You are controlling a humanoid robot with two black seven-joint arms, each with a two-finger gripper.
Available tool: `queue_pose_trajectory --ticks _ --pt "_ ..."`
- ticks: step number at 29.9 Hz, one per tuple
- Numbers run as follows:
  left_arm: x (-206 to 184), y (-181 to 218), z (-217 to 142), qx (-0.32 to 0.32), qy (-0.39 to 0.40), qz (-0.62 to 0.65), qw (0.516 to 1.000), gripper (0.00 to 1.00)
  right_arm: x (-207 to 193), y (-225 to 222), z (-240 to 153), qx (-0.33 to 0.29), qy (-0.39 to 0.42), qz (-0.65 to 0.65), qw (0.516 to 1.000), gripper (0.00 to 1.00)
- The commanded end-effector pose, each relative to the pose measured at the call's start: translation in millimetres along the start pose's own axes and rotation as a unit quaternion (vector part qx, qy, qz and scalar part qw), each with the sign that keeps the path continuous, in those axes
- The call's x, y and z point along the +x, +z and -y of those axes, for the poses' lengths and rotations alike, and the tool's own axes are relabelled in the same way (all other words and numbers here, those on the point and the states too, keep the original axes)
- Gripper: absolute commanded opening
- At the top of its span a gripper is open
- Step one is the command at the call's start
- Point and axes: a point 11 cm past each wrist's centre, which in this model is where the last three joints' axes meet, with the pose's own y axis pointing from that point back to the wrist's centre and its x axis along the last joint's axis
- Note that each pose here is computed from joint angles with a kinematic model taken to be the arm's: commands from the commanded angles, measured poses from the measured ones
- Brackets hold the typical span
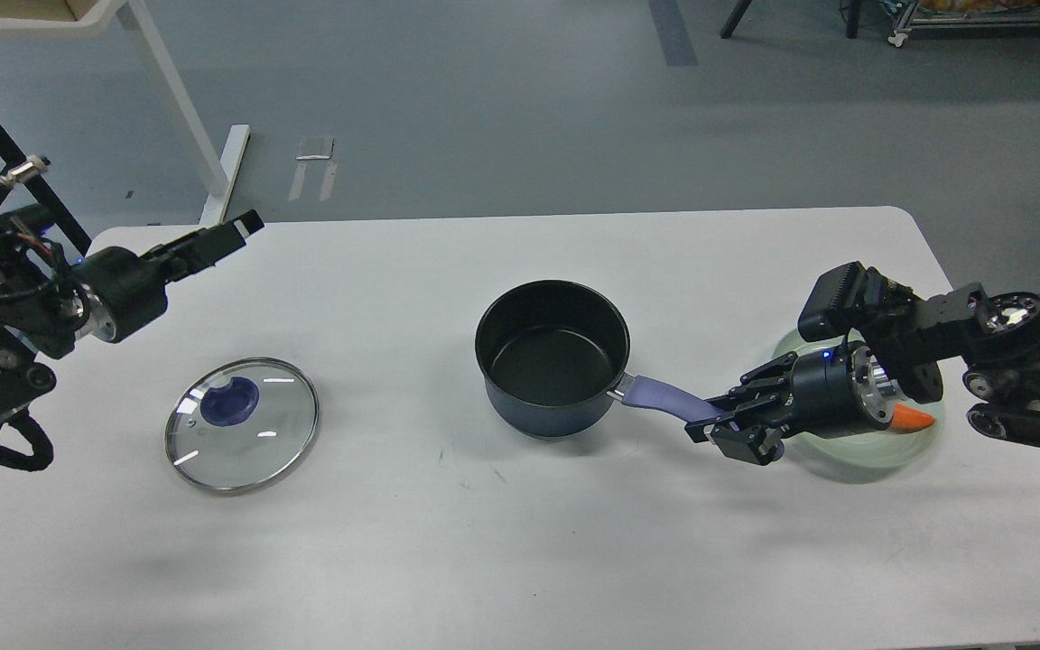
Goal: Open pot lid
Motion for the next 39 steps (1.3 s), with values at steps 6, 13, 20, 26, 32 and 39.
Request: queue_pose_trajectory --ticks 6,13,20,26,32,39 --pt "15.7 33.1 24.1 -0.055 0.062 -0.24 0.967 0.99 -1.1 -0.2 0.6 0.001 -0.001 0.001 1.0 0.32" --pt "8.9 41.3 35.3 -0.088 0.06 -0.349 0.931 0.99 -0.8 -0.5 1.1 0.001 -0.001 0.001 1.0 0.38" --pt "10.6 38.8 37.5 -0.082 0.043 -0.377 0.922 0.99 0.8 0.4 -3.5 -0.001 0.011 0.019 1.0 0.62" --pt "8.5 39.8 37.2 -0.086 0.03 -0.395 0.914 0.99 17.8 2.9 -31.0 -0.012 0.067 0.069 0.995 0.95" --pt "1.9 41.9 39.9 -0.089 0.02 -0.401 0.912 0.99 48.1 17.9 -63.3 -0.019 0.196 0.199 0.96 0.96" --pt "-6.0 36.9 40.0 -0.085 0.019 -0.412 0.907 0.99 64.7 46.2 -83.3 0.008 0.375 0.41 0.831 0.96"
